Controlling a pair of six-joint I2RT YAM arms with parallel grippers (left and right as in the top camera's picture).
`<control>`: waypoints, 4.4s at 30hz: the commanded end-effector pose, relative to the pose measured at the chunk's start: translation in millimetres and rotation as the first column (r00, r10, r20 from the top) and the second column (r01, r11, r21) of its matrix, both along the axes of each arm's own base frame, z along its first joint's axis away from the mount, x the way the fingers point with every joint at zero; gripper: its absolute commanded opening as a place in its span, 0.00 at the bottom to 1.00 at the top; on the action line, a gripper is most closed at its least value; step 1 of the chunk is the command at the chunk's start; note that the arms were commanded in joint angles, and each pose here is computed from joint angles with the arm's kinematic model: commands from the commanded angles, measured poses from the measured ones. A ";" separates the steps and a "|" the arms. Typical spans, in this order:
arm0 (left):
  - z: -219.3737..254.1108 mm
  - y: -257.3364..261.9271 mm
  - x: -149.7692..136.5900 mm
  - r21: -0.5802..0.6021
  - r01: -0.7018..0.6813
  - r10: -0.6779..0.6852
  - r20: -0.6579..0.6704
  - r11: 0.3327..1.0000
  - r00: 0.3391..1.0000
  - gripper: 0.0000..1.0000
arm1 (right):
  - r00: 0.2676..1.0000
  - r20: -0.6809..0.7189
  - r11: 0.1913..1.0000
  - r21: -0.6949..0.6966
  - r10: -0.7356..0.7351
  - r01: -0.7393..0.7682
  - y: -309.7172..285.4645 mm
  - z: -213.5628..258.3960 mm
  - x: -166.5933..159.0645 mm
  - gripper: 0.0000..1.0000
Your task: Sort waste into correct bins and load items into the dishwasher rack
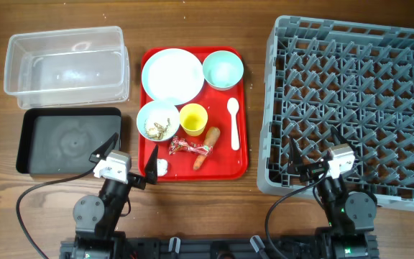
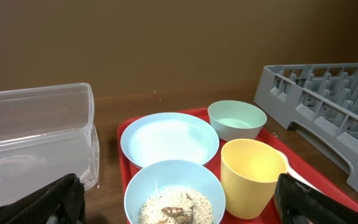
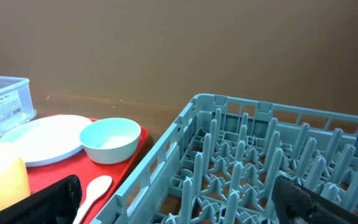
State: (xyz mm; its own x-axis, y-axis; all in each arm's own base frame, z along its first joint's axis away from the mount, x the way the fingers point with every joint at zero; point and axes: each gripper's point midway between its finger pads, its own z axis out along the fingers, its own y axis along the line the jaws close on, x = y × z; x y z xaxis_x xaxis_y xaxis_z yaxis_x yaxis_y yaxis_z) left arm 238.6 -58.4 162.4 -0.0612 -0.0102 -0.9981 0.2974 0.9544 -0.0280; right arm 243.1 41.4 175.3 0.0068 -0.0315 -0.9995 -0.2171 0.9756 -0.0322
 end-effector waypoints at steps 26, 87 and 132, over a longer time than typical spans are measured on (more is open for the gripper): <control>-0.6 -1.8 -1.1 0.010 0.015 -0.016 0.006 1.000 1.000 1.00 | 1.000 -0.004 0.998 0.058 0.016 -0.015 2.4 1.8 -0.7 1.00; 65.1 -17.8 94.0 -0.136 -0.165 -0.009 -0.798 0.977 0.602 1.00 | 0.629 -0.777 1.000 -0.005 -0.001 -0.004 5.1 17.6 40.4 1.00; 22.3 -171.1 129.8 -0.713 0.144 -0.724 -0.651 0.687 0.230 0.04 | 0.740 -0.635 0.971 0.213 0.222 -0.108 42.9 53.2 82.5 1.00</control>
State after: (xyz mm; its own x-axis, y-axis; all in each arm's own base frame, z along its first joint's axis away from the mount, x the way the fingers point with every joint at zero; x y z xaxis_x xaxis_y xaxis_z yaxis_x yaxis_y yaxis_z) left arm 389.9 -197.3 126.7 -0.9551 -0.1168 -0.2724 0.1016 0.7344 -0.6711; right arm 323.6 37.8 214.2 -0.6607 0.1490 -0.7357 -0.0217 0.9759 0.2172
